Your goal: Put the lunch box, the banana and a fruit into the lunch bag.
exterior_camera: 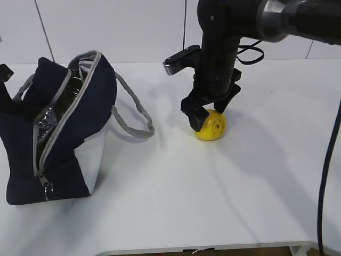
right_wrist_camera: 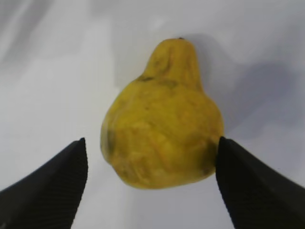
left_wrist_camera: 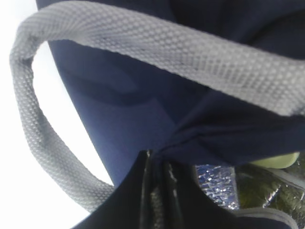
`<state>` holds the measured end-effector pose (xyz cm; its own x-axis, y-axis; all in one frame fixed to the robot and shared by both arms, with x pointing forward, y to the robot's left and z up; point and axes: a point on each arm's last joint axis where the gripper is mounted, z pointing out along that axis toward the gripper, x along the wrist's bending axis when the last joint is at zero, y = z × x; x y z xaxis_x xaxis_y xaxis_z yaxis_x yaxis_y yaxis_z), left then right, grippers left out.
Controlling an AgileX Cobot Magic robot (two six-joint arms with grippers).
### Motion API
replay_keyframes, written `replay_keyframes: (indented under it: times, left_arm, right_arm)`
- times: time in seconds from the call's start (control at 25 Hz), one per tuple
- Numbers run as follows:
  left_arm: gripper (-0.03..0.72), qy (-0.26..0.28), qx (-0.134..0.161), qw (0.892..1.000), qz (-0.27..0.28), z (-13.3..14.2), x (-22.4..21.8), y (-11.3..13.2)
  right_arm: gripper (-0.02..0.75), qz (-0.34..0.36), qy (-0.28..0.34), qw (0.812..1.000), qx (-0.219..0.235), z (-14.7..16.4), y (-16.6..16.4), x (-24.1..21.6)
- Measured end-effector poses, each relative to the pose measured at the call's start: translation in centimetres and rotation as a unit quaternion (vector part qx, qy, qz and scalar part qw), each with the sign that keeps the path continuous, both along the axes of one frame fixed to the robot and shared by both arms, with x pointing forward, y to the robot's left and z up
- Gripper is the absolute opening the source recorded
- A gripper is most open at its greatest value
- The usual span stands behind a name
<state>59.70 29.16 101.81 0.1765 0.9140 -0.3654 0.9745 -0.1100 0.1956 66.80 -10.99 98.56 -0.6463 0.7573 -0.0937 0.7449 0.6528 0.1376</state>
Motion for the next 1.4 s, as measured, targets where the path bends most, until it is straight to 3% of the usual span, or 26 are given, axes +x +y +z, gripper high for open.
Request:
replay_keyframes:
  times: [0.24,0.88,1.4]
  left_arm:
    - [-0.001,0.001,0.0,1.0,0.0,0.0,0.0,0.0]
    - [-0.001,0.001,0.0,1.0,-0.001,0.0,0.0,0.0]
    - [-0.001,0.002,0.001,1.0,-0.001,0.0,0.0,0.0]
  right_arm:
    - [0.671,0.005,-0.001,1.0,-0.026,-1.5,-0.2,0.7]
    - [0.624,0.005,-0.004,1.0,-0.029,-1.5,-0.2,0.8]
    - [0.674,0.019,-0.005,0.999,-0.032,-1.6,-0.2,0.9]
